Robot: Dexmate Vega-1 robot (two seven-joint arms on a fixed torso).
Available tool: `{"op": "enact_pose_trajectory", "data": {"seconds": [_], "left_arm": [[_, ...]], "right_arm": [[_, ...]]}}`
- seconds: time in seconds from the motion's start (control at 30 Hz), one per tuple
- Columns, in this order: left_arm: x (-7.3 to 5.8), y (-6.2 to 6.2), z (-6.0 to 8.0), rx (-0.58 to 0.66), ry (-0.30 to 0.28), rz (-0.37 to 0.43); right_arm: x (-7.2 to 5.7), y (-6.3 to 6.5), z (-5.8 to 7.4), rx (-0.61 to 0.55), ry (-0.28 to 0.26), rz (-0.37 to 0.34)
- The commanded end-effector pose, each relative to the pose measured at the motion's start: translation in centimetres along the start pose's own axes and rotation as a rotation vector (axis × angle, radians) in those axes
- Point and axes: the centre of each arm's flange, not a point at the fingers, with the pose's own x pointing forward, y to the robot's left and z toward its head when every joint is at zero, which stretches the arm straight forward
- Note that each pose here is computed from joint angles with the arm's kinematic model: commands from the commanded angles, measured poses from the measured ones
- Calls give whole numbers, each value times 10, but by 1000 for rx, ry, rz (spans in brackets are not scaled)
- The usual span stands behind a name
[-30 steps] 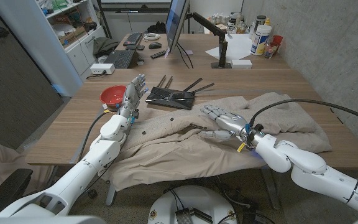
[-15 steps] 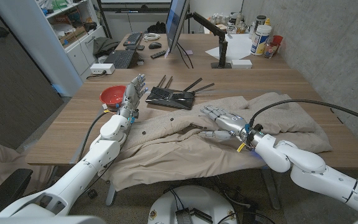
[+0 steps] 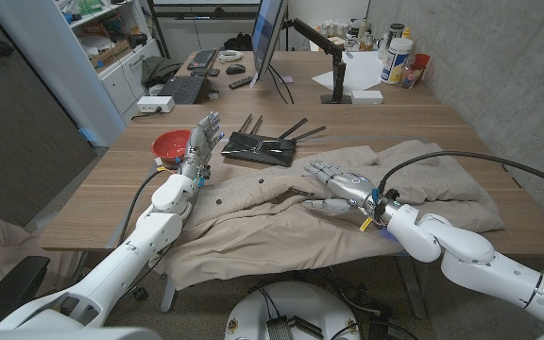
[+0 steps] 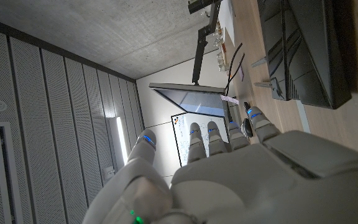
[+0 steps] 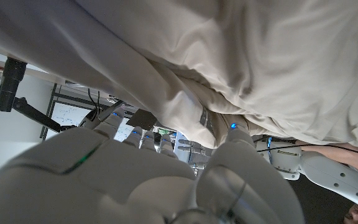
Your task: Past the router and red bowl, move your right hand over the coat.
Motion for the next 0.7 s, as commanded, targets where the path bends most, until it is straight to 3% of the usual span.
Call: {"op": "enact_pose_trajectory", "data": {"seconds": [0.03,0.7], "left_arm": [[0,1,1,-2,-2,0],[-1,1,1,-1,-5,3]], "right_arm": [[1,4,1,6,-2,2],[3,4,3,3,-5,7]]}}
